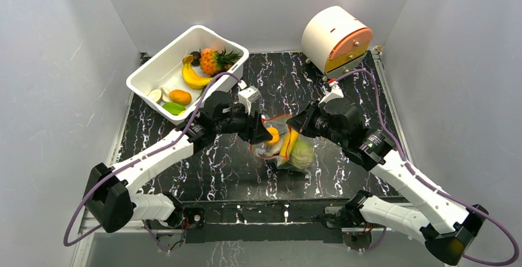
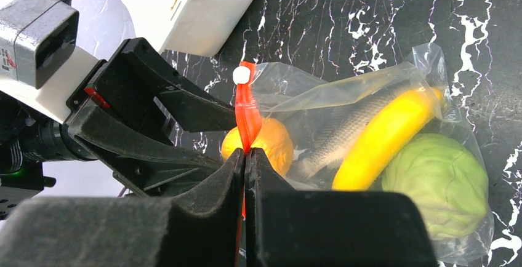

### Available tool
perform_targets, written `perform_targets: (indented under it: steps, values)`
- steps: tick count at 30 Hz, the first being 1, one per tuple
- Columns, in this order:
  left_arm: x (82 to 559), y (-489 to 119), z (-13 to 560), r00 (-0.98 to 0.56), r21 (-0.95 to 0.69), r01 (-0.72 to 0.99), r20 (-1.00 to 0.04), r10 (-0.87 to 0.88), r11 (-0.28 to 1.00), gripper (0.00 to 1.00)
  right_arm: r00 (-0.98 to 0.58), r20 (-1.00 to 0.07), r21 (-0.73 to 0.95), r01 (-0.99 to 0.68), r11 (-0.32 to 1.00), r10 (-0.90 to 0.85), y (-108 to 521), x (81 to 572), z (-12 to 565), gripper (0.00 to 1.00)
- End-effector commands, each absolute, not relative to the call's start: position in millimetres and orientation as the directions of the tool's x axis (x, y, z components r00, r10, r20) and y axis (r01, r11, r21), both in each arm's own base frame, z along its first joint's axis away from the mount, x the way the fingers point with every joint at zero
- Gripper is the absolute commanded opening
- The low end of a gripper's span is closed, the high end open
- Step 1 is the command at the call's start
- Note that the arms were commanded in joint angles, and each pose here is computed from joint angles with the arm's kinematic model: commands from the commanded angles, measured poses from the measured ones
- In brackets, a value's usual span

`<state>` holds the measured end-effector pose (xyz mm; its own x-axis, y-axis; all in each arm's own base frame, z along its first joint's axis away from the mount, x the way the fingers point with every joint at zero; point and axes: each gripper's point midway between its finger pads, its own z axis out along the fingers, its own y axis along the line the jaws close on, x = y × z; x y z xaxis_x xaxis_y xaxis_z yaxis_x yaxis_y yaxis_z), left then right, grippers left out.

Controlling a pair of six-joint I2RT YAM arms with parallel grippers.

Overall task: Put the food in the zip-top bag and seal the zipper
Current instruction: Place the fake fruit in the zipper food storage bag.

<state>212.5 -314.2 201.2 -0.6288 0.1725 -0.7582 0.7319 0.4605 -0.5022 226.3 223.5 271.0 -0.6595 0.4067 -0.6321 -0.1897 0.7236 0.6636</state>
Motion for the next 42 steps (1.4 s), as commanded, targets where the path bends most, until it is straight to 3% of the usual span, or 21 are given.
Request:
perform_targets:
  steps: [1, 5, 7, 12, 17, 23, 31, 38, 42]
  values:
    - [214.4, -312.6, 219.1, -0.574, -0.449, 0.765, -0.800, 0.174, 0.461, 0.51, -0.605, -0.661, 0.690, -0.256, 0.677, 0.444, 225.2, 228.0, 306.5, 0.00]
    - [215.2, -311.7, 224.9, -0.562, -0.441, 0.770, -0.810, 0.165, 0.462, 0.57, -0.604, -0.666, 0.684, -0.262, 0.681, 0.437, 224.4, 227.2, 305.2, 0.00]
    - [215.6, -312.4, 226.3, -0.560, -0.438, 0.773, -0.811, 0.169, 0.460, 0.65, -0.602, -0.670, 0.682, -0.268, 0.680, 0.435, 224.9, 227.1, 305.9, 0.00]
    - [217.8, -315.0, 235.3, -0.554, -0.436, 0.776, -0.817, 0.161, 0.455, 0.69, -0.593, -0.682, 0.673, -0.278, 0.686, 0.428, 223.7, 227.3, 307.3, 0.00]
    - [225.8, -315.9, 258.1, -0.529, -0.418, 0.776, -0.839, 0.127, 0.472, 0.69, -0.571, -0.712, 0.636, -0.281, 0.718, 0.408, 216.4, 228.5, 308.7, 0.00]
    - [252.8, -294.6, 281.9, -0.480, -0.324, 0.709, -0.872, 0.092, 0.627, 0.69, -0.509, -0.770, 0.583, -0.316, 0.749, 0.385, 204.6, 228.7, 324.5, 0.00]
    - [311.4, -226.1, 264.0, -0.505, -0.102, 0.428, -0.851, 0.144, 0.898, 0.68, -0.503, -0.765, 0.607, -0.352, 0.713, 0.403, 203.9, 218.3, 328.7, 0.00]
    - [354.5, -159.0, 258.7, -0.564, -0.078, 0.259, -0.821, 0.085, 0.963, 0.64, -0.482, -0.787, 0.575, -0.345, 0.742, 0.386, 197.7, 220.8, 324.6, 0.00]
    - [382.4, -116.6, 254.7, -0.571, -0.010, 0.150, -0.817, 0.079, 0.989, 0.57, -0.446, -0.813, 0.540, -0.341, 0.769, 0.373, 190.9, 224.7, 330.2, 0.00]
